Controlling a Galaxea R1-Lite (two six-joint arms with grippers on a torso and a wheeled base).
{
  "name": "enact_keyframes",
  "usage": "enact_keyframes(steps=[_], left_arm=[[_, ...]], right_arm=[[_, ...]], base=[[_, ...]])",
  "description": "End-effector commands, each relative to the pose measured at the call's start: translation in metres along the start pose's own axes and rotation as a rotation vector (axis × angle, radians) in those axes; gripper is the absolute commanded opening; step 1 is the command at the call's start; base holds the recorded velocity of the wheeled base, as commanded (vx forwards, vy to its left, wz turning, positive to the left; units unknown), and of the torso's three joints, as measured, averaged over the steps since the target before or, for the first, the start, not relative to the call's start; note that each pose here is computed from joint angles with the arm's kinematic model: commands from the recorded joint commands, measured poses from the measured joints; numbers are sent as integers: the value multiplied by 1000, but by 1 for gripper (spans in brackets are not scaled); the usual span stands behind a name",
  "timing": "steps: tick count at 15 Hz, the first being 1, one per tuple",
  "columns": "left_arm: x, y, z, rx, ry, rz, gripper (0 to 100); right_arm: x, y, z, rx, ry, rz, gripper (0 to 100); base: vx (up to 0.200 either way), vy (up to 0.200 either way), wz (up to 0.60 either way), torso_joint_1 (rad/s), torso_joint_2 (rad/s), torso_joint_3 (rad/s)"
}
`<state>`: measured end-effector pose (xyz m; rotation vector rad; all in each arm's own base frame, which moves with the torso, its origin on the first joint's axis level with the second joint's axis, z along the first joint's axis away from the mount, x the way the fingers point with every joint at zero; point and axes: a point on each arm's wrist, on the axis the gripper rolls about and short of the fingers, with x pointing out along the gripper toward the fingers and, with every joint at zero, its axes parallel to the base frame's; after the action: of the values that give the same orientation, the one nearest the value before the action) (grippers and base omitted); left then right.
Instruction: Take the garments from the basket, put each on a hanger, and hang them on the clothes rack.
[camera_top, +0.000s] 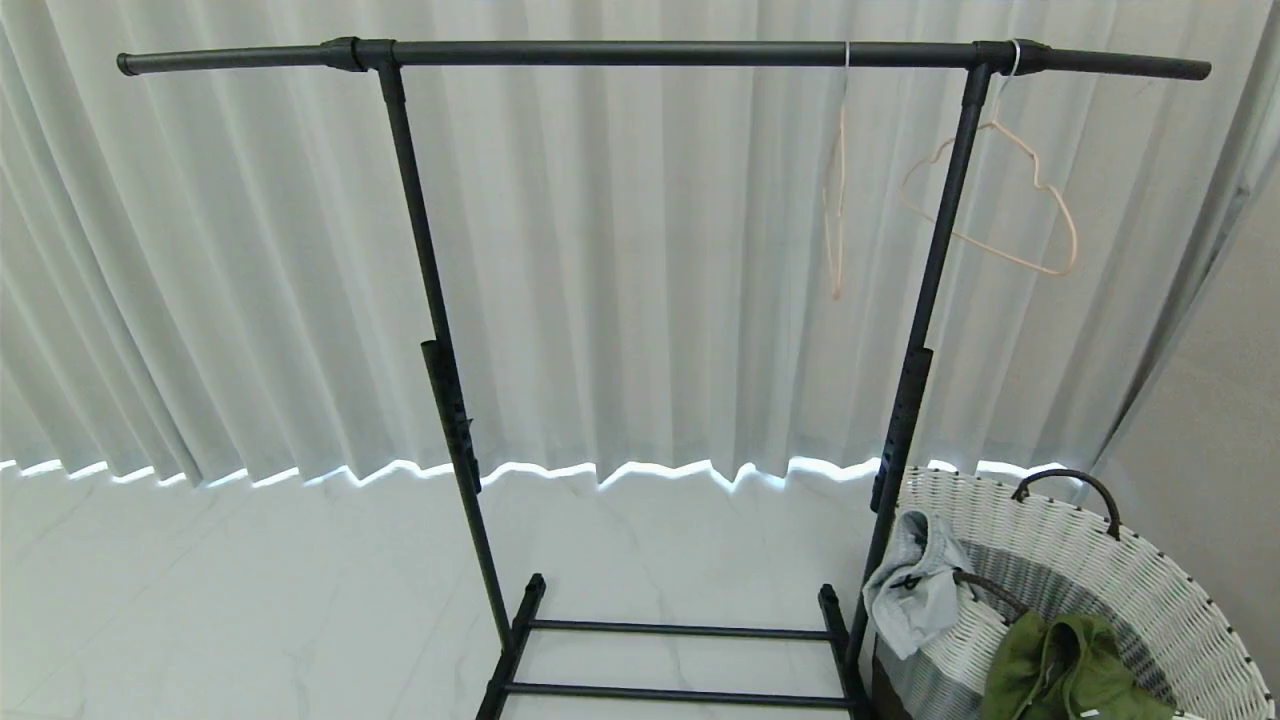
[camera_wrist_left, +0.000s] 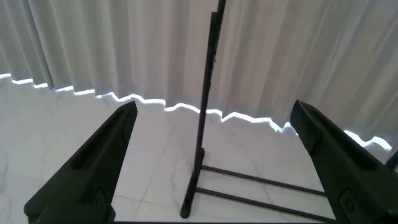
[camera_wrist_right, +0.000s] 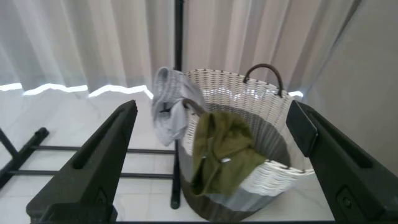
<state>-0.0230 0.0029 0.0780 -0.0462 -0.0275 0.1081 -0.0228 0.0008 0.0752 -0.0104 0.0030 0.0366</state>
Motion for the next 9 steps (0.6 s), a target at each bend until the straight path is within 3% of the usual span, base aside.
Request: enact_keyframes(steps=[1, 6, 9], left_arm=[[0, 0, 0, 0, 1, 0, 100], [0, 0, 0, -3, 1, 0, 100], [0, 0, 0, 3, 1, 0, 100]], right_arm=[[0, 0, 0, -2, 0, 0, 100], [0, 0, 0, 4, 0, 0, 100], [0, 0, 0, 4, 0, 0, 100]], base=[[0, -200, 0, -2, 7, -2], [0, 0, 0, 0, 0, 0], [200, 0, 0, 2, -1, 1]])
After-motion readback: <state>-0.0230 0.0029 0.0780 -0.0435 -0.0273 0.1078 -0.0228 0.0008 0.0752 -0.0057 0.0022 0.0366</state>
